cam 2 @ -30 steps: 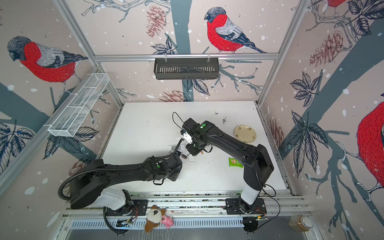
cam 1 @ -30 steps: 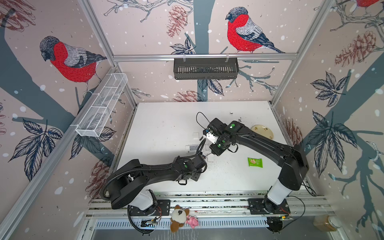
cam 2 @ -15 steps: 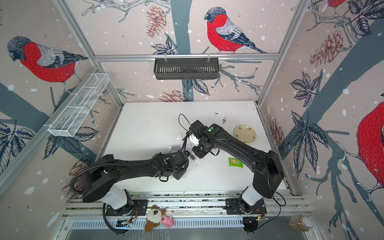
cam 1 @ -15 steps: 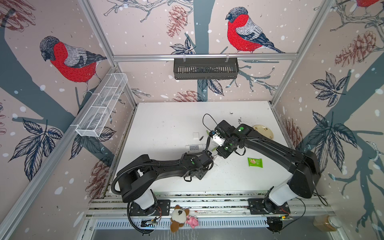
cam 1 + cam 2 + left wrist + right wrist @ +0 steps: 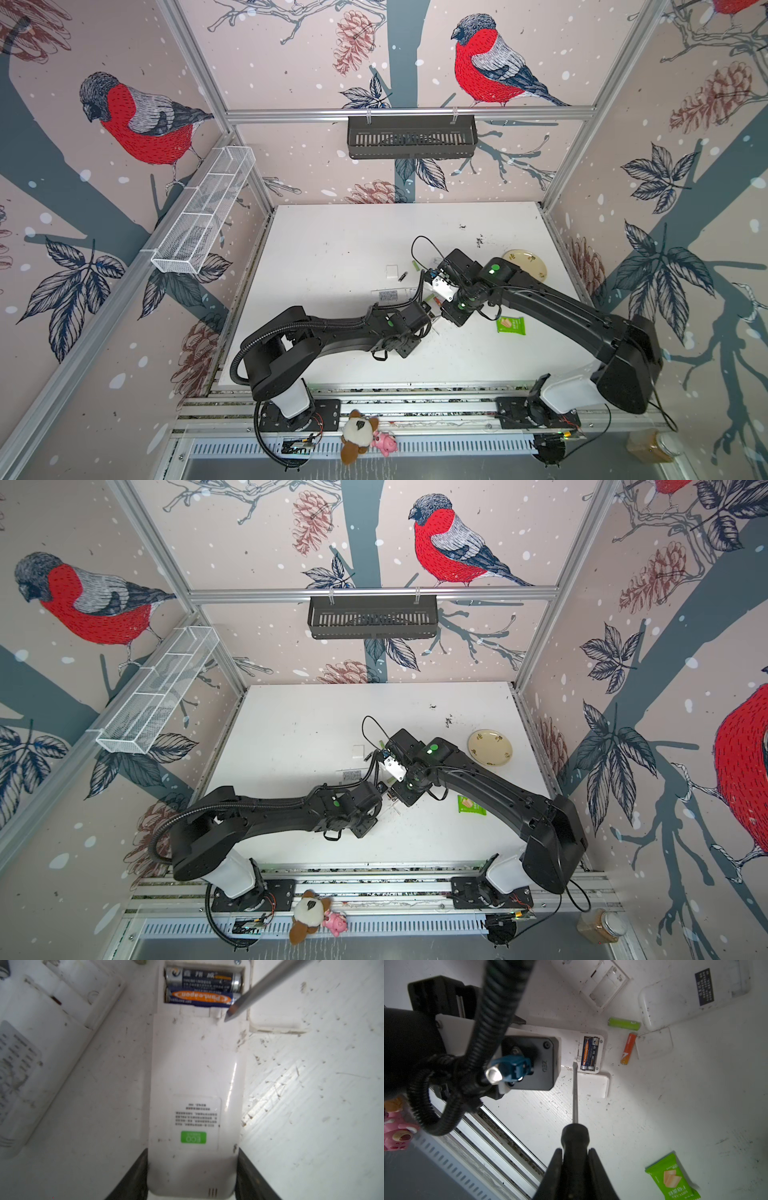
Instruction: Unload the batteries from the remote control
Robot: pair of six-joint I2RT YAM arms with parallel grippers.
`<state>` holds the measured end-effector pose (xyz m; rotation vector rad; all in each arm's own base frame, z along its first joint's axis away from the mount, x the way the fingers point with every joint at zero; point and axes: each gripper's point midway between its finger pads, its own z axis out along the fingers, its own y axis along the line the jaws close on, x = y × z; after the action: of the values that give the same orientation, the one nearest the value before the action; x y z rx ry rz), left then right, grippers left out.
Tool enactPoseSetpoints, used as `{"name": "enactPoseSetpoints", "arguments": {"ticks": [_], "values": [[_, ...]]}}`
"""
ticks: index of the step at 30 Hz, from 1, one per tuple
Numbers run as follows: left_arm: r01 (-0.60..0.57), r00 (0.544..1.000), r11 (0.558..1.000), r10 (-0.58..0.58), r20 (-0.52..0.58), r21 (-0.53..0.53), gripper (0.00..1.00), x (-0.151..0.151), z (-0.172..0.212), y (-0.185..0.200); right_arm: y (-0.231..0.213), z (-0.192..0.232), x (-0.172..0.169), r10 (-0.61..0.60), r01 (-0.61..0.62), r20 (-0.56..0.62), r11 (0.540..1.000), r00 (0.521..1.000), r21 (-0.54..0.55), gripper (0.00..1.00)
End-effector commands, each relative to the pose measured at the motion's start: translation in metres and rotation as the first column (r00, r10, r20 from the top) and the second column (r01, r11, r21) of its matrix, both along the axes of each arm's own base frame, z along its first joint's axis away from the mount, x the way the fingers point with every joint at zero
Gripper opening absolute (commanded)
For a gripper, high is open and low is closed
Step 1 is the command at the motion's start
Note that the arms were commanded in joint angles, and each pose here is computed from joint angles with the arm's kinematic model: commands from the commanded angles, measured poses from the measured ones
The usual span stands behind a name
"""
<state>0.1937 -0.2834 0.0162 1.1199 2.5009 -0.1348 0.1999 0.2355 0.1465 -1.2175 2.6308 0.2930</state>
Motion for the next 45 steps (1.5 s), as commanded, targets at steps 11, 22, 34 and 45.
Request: {"name": "enactPoseSetpoints", "arguments": {"ticks": [11, 22, 34, 45], "values": [[0.041, 0.997, 0.995, -0.034, -0.072, 0.094, 0.0, -0.014, -0.017, 0.017, -0.003, 0.001, 0.013, -0.011, 0.014, 0.049, 0.998, 0.999, -0.056, 0.0], [0.043, 0.999, 0.994, -0.04, -0.031, 0.105, 0.0, -0.007, -0.01, 0.017, -0.013, 0.013, 0.031, -0.056, 0.064, 0.093, 0.994, 0.994, -0.084, 0.01], [0.216, 0.975, 0.973, -0.219, 0.029, 0.087, 0.0, 0.027, 0.006, 0.023, -0.02, 0.033, 0.046, -0.142, 0.146, 0.108, 0.989, 0.984, -0.03, 0.01], [0.34, 0.939, 0.935, -0.342, 0.011, 0.103, 0.0, 0.026, -0.009, 0.041, 0.002, 0.026, 0.011, -0.15, 0.15, 0.001, 0.989, 0.989, 0.015, 0.0]]}}
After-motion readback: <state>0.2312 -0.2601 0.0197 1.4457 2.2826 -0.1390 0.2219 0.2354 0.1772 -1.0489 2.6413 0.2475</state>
